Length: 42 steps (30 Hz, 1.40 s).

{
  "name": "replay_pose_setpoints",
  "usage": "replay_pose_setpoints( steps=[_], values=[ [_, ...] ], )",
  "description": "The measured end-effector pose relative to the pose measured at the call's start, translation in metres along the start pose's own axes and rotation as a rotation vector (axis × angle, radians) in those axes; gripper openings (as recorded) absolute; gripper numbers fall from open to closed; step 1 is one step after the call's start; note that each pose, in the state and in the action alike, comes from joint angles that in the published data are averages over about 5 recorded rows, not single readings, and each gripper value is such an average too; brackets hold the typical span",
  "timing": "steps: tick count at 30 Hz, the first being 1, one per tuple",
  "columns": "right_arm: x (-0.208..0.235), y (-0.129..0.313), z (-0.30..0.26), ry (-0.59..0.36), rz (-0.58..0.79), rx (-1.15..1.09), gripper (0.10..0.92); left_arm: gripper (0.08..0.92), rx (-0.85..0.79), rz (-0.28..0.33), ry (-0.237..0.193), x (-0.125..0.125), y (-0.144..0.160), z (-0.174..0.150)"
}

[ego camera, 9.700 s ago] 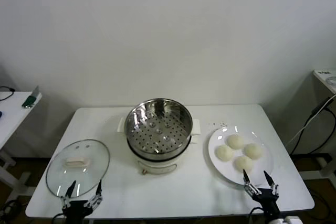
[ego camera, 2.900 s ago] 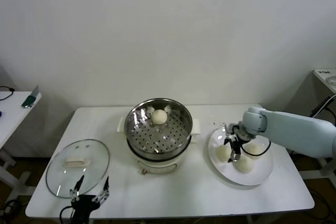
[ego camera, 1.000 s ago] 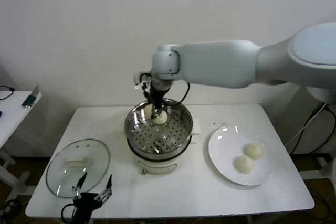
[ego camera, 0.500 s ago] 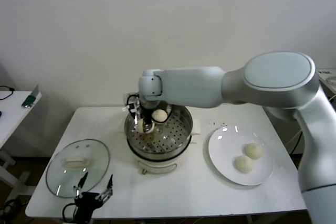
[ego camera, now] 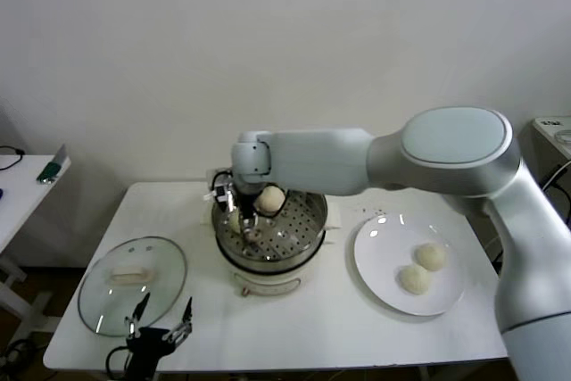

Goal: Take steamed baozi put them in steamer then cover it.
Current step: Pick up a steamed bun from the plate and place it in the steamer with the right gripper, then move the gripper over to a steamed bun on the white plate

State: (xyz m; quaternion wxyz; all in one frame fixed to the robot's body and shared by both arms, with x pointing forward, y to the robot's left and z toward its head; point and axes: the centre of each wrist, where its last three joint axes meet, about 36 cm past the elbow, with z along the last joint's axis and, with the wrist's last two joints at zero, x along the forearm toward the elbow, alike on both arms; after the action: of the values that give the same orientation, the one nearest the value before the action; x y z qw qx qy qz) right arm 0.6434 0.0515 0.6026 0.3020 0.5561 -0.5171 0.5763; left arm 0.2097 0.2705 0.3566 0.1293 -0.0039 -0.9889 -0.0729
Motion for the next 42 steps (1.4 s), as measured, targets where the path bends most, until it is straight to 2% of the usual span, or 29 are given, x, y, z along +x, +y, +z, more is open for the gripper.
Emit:
replay_pose_setpoints(
  steps=[5,9,17,22,28,42],
  values=[
    [0.04,-0.003,0.035,0.002,-0.03,0.007,0.823,0.823,-0.004,0.002,-0.002,0.002,0.0,-0.003],
    [0.078,0.003,0.087,0.019,-0.057,-0.01,0.823,0.823,-0.006,0.007,-0.004,0.003,-0.001,-0.006],
    [0.109,0.052,0.215,0.071,-0.097,-0.112,0.823,0.823,-0.013,0.003,-0.008,0.002,0.001,-0.008],
    [0.097,0.095,0.283,0.094,-0.109,-0.18,0.823,0.823,-0.011,-0.002,-0.005,0.003,0.001,-0.008],
    [0.063,0.143,0.338,0.108,-0.128,-0.237,0.823,0.823,-0.011,-0.004,-0.001,0.006,0.0,-0.008],
    [-0.005,0.21,0.391,0.154,-0.156,-0.298,0.823,0.823,-0.018,-0.006,0.017,0.012,-0.004,-0.006]
  ],
)
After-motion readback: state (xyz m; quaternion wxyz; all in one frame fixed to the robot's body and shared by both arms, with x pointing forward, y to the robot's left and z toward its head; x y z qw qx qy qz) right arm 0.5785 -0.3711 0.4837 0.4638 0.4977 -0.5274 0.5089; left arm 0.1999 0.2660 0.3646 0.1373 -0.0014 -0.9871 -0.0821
